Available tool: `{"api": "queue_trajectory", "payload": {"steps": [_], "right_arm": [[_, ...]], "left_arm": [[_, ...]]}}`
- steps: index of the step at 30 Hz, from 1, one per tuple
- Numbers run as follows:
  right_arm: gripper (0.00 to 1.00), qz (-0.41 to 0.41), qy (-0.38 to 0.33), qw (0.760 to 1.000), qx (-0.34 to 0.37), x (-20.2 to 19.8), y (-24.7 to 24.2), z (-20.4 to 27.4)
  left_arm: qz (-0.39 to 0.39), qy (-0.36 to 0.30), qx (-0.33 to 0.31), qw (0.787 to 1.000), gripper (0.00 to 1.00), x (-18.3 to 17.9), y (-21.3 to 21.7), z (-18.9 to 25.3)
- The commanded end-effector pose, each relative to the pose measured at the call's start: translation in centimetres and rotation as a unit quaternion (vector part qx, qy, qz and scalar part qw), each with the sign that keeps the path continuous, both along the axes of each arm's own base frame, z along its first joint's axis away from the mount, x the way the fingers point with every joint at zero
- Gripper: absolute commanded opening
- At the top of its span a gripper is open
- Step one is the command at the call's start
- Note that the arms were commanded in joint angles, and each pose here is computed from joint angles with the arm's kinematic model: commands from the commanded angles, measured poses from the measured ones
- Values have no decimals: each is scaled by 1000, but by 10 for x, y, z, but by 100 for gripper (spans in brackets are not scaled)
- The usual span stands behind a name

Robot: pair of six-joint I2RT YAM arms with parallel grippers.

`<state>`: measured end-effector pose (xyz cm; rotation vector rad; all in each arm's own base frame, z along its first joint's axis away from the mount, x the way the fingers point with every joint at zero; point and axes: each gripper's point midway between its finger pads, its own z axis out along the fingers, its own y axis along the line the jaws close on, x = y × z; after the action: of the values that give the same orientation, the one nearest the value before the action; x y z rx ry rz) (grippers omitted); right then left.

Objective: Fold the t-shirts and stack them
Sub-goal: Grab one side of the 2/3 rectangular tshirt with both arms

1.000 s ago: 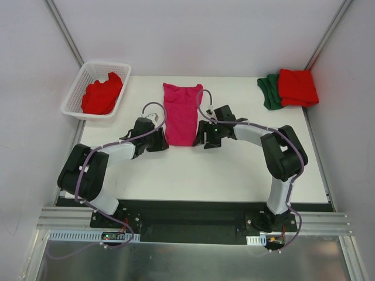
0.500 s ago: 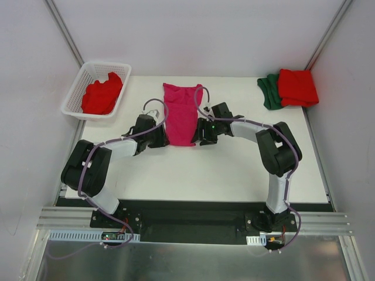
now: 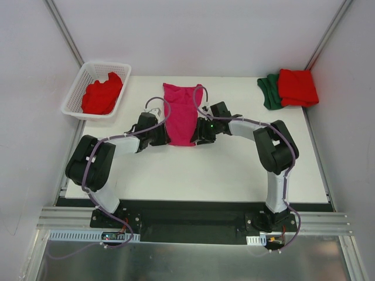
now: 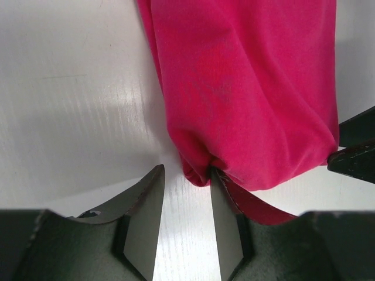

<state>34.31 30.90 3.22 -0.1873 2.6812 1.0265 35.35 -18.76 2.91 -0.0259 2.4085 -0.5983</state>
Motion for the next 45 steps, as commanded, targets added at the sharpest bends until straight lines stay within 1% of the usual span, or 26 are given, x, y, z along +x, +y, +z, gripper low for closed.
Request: {"api": "queue_trajectory", "payload": {"steps": [1,12,14,15,17,18,20,21,24,25,29,36,42,45], "right_arm": [[50,2,1,1000,-1,4,4,-3],[47,5,12,1000,5,6,9,-7],[45,6,13,1000,5,6,10,-8],[41,5,14,1000,6,6,10,-8],[37,7,15,1000,6,5,10,-9],[33,6,14,1000,6,6,10,-8],[30,6,16,1000,6,5,10,-10],[27,6,15,1000,7,6,10,-9],[27,8,17,1000,6,5,10,-10],[27,9,17,1000,6,4,10,-10],[27,9,17,1000,3,3,9,-10],[18,8,9,1000,-9,2,3,-9],[15,10,3,1000,-29,-5,-8,-7],[15,11,2,999,-40,-9,-13,-8]], "left_arm": [[-3,-31,-4,999,36,18,-8,12],[-4,-26,-5,1000,34,20,-10,7],[-4,-25,-5,1000,34,21,-10,6],[-4,-27,-5,1000,34,22,-10,7],[-5,-27,-6,1000,33,23,-11,8],[-5,-26,-7,1000,31,23,-12,7],[-6,-26,-9,1000,27,24,-12,7],[-5,-25,-9,1000,15,24,-12,6],[-3,-23,-11,1000,3,25,-14,6],[-3,-24,-12,1000,1,26,-14,6],[-3,-21,-16,1000,0,26,-16,5],[-6,-21,-11,1000,0,20,-13,7],[-6,-17,-6,1000,0,4,-6,11],[-5,-6,-8,1000,0,-14,0,9]]}}
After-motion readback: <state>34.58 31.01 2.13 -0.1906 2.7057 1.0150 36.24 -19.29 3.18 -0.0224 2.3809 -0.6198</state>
